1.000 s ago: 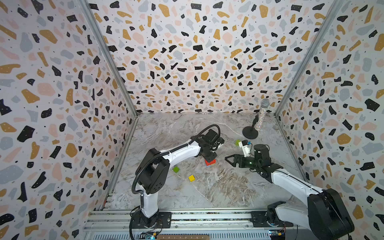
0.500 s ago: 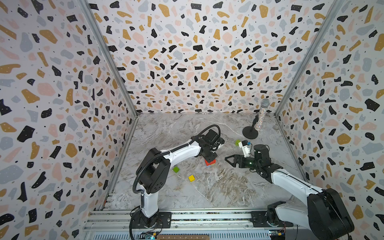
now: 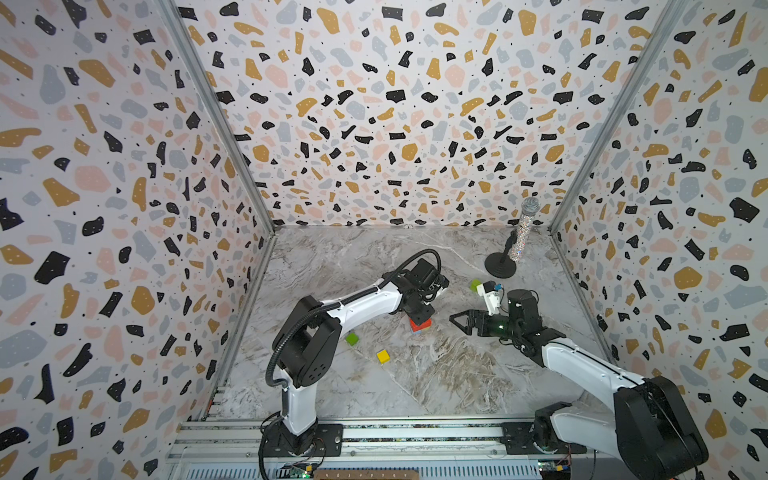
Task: Build the wood block tower
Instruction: 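Lower the blue 9 cube onto the stack beside the plain blue cube, then open the left gripper and raise it off the blue 9 cube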
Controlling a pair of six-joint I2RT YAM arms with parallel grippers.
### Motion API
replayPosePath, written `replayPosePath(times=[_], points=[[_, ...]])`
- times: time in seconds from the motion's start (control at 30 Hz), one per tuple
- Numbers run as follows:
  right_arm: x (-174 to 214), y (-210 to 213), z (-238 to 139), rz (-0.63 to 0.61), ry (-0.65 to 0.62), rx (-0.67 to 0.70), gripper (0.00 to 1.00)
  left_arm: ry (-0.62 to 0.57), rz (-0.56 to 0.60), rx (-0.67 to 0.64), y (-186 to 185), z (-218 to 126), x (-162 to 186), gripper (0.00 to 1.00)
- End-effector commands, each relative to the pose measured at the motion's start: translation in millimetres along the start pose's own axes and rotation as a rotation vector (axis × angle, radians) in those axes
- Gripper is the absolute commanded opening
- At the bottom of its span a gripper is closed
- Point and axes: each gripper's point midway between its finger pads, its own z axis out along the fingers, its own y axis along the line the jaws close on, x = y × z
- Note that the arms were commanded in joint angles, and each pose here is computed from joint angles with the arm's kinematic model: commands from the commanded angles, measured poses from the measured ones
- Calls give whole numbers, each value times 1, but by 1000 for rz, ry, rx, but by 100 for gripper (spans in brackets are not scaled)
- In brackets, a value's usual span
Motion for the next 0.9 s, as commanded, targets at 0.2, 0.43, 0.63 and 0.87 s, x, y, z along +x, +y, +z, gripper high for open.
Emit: replayPosePath(times=[0.2,0.43,0.63,0.87], points=[[-1,5,-2,-17,-3,-27,99,-60,-5,-72,14,-18,-17,61],[-5,6,-7,-23,-3,2,96,-122,-63,-194,34,-54,-22,91],[1,4,-8,-56,37,71,89,-232,-223,-384,62,-96,-14,100],[21,34,6,-220,145,176,85,-366,-570,-570,93,-135,31,100]])
